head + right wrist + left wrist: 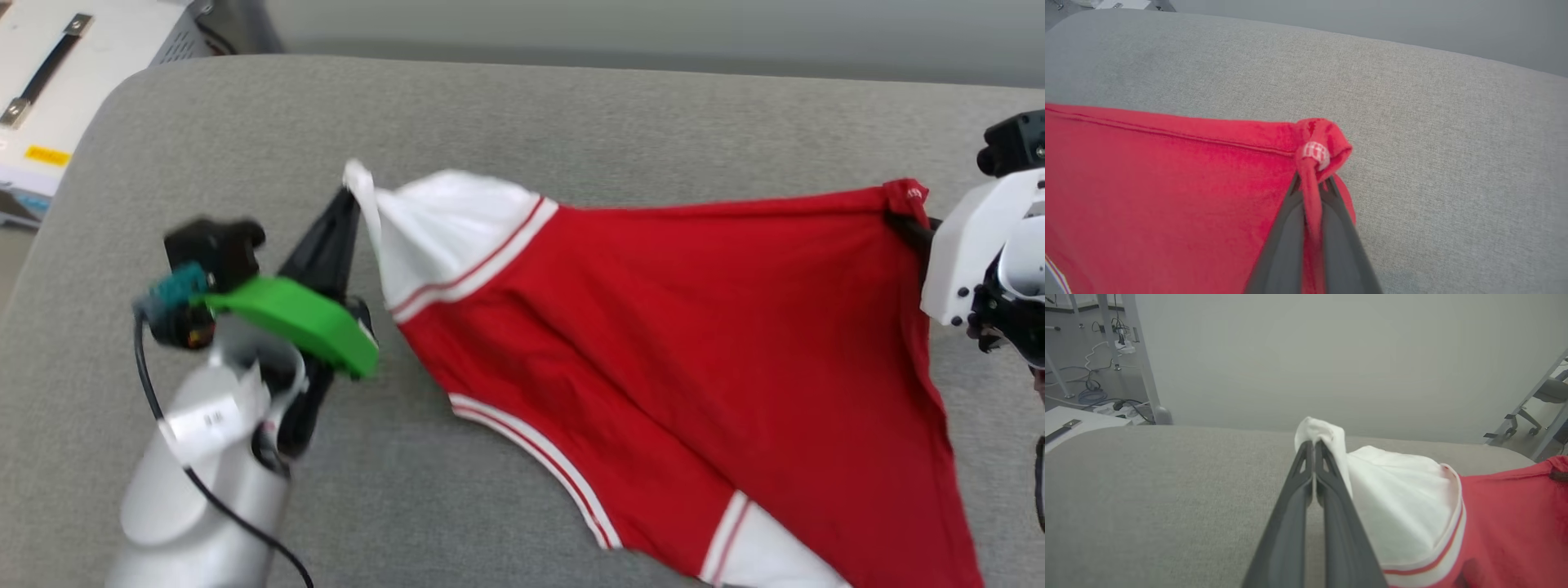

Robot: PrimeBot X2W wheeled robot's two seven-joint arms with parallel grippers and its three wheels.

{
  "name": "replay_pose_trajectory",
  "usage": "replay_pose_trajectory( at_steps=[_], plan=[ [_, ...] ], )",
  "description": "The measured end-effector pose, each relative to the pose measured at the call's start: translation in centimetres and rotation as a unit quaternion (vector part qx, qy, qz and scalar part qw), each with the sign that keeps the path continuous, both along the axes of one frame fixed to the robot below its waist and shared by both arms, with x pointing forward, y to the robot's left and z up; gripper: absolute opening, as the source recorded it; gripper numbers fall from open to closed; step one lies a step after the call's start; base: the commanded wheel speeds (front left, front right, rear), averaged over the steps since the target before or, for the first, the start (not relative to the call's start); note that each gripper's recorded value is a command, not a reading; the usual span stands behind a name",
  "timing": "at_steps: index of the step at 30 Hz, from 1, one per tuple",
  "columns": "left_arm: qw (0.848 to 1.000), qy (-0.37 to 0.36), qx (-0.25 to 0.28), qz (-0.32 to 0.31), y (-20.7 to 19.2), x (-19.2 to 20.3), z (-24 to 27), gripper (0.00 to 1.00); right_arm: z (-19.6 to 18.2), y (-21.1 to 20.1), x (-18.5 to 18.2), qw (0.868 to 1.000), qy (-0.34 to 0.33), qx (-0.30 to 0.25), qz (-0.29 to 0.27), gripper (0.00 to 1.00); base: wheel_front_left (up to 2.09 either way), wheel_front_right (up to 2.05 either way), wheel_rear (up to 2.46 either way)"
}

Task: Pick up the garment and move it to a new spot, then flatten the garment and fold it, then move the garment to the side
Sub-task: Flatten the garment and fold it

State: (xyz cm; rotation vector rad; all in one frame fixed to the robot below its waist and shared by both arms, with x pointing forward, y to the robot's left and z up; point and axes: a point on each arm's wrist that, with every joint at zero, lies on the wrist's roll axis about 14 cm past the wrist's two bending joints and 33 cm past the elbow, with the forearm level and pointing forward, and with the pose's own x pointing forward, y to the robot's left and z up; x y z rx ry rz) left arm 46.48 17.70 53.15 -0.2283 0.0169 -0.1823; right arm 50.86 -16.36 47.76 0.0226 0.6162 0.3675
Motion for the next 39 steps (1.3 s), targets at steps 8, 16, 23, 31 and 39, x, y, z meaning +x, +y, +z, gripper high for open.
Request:
replay_pose_trajectory(
  at_steps=[8,16,23,31,39],
  plan=[
    [0.998,-0.051,0.025,-0.031,-1.5,7.4,6.7,0.0,6.0,-1.7,3.3,0.993,-0.104,0.012,-0.054,0.0,0.0,0.0,0.0],
    [0.991,-0.119,0.058,-0.01,-0.4,14.4,14.2,0.0,14.1,-2.2,9.3,0.969,-0.231,0.02,-0.079,0.0,0.0,0.0,0.0],
    [0.983,-0.158,0.089,0.014,0.8,18.4,17.9,0.0,19.3,-2.1,13.5,0.945,-0.312,0.019,-0.093,0.0,0.0,0.0,0.0],
    [0.975,-0.192,0.104,0.035,1.8,21.3,20.8,0.0,22.0,-1.7,16.8,0.93,-0.353,0.018,-0.096,0.0,0.0,0.0,0.0],
    [0.983,-0.145,0.099,0.044,2.6,24.6,15.7,0.0,17.8,0.2,20.0,0.943,-0.323,0.011,-0.083,0.0,0.0,0.0,0.0]
  ],
)
